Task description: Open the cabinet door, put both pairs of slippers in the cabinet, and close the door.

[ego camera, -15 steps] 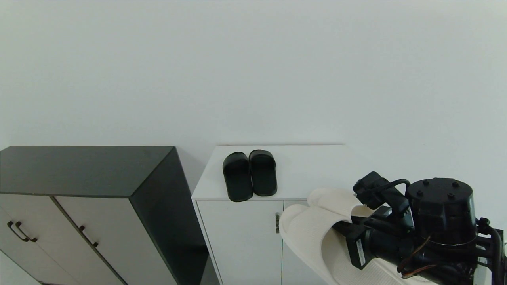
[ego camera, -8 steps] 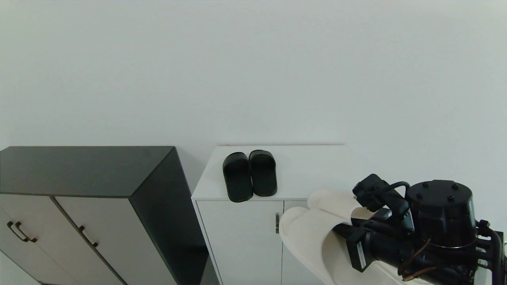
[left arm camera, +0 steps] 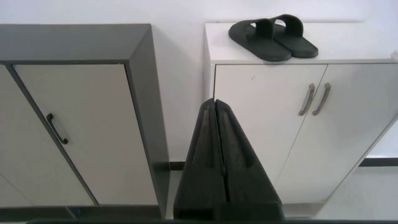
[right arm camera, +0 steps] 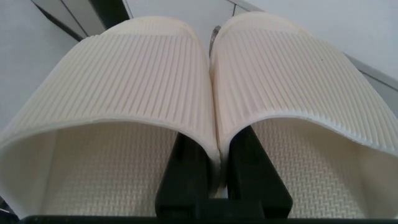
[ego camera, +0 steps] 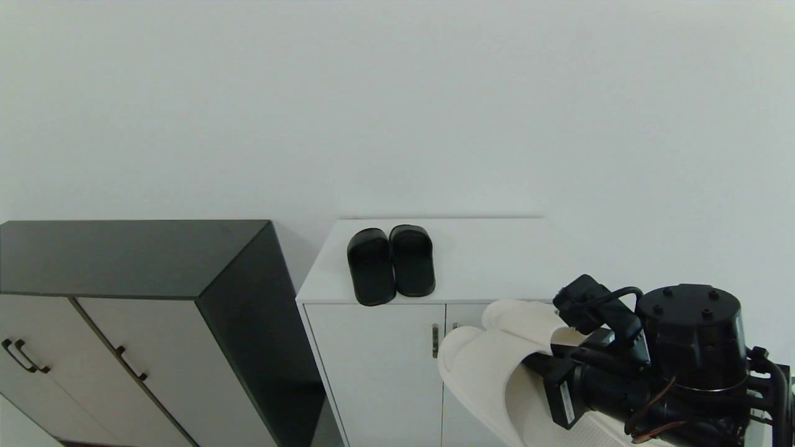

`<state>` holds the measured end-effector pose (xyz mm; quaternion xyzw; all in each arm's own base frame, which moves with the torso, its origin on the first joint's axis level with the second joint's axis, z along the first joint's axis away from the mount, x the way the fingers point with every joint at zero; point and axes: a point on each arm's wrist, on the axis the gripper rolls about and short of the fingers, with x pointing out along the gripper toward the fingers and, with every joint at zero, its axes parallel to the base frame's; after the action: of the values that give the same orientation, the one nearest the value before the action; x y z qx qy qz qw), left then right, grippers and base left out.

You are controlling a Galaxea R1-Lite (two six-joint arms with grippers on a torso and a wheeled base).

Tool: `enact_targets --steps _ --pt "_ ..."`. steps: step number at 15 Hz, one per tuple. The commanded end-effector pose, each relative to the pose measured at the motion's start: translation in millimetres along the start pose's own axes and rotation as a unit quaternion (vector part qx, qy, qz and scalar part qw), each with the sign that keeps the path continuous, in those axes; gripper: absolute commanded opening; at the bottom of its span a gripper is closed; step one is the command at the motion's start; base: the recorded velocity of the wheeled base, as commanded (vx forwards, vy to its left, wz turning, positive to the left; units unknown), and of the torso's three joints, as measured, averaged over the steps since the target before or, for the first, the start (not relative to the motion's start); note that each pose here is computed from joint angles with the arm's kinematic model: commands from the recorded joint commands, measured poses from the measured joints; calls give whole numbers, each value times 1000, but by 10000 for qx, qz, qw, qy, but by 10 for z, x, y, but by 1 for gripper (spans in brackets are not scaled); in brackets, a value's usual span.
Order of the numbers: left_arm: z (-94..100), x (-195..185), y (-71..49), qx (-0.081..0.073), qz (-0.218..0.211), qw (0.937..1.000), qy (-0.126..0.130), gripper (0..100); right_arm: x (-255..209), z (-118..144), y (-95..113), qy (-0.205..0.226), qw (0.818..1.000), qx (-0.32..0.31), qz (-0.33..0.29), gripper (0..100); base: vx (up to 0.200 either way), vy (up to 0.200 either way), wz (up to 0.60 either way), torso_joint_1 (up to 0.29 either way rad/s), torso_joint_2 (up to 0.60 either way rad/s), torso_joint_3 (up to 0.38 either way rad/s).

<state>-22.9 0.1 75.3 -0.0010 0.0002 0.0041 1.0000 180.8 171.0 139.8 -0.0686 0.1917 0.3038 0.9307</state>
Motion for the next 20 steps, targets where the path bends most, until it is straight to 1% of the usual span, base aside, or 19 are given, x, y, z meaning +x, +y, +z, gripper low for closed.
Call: enact_targets --steps 1,3,4,11,20 --pt "0 1 0 2 -3 10000 6 0 -1 1 2 -5 10000 0 5 0 0 0 0 -154 349 193" --pt "-1 1 0 2 -3 10000 13 0 -1 1 2 -5 10000 0 5 0 0 0 0 -161 337 183" --pt "0 1 0 2 -3 10000 6 100 -2 -3 2 3 10000 -1 4 0 0 0 0 -154 354 193" --pt "3 0 0 2 -3 10000 6 100 -3 -44 15 78 10000 -31 29 0 0 0 0 -166 379 210" --pt "3 3 0 10 -3 10000 36 100 -5 -46 19 71 10000 -25 44 0 0 0 0 -219 538 308"
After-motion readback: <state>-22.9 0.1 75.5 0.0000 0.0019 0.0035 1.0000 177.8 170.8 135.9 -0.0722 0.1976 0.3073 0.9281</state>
